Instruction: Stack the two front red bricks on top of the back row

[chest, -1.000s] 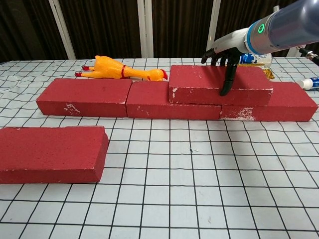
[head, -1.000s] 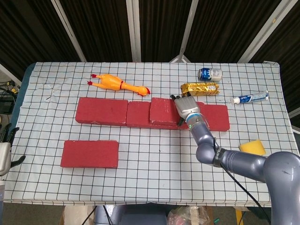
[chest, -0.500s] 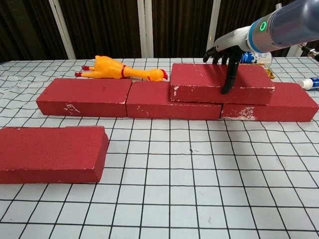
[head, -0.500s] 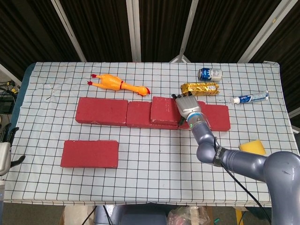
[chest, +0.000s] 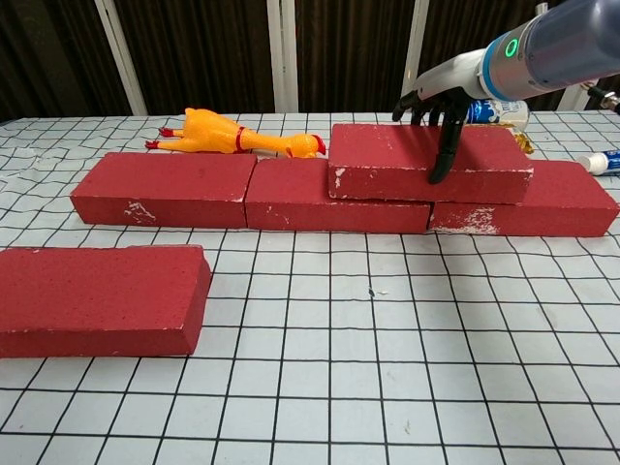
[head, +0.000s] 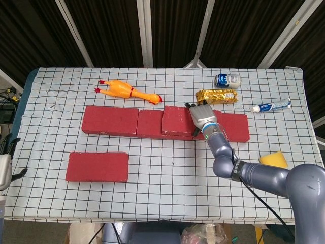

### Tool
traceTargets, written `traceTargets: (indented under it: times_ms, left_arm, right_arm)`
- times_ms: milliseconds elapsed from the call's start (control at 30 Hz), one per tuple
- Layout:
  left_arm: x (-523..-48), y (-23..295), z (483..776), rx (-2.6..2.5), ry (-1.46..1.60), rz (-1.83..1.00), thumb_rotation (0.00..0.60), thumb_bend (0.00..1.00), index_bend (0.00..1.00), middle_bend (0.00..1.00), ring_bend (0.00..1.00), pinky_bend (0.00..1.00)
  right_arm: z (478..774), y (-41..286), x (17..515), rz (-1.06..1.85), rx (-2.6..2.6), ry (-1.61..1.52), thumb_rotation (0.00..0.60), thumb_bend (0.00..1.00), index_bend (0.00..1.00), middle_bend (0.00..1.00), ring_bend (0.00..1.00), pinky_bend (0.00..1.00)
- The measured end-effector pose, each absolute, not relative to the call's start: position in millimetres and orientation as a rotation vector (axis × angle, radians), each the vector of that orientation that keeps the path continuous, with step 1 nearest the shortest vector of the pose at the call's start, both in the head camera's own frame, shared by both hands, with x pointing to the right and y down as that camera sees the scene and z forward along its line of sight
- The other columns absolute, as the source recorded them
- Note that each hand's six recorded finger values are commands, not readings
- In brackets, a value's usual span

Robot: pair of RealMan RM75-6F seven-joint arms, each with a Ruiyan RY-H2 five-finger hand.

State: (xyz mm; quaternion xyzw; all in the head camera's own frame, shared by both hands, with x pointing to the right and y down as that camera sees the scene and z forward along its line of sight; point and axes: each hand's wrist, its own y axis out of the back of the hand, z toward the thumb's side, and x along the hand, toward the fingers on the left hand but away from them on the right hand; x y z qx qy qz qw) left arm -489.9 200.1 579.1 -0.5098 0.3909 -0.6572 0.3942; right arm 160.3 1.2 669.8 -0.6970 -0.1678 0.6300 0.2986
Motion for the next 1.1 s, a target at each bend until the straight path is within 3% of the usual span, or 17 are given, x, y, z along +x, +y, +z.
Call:
traceTargets:
  times_ms: [200,1100]
  left_arm:
    - [-490.7,200.0,578.3,-1.291,0.998,-1.667,0.600,0.00,0.17,0.06,0.00,0.11]
    - [-491.1,199.7,579.5,-1.292,0.996,-1.675,0.600,0.00,0.17,0.06,0.00,0.11]
  right_arm:
    - [672.7,3.0,159.7,1.679,-1.862,-0.437,0.600,0.17,0.09,0.30,0.16,0.00]
    - [674.2,3.8,154.9,1.678,-1.872,-0.425,0.600,0.17,0.09,0.10,0.01,0.00]
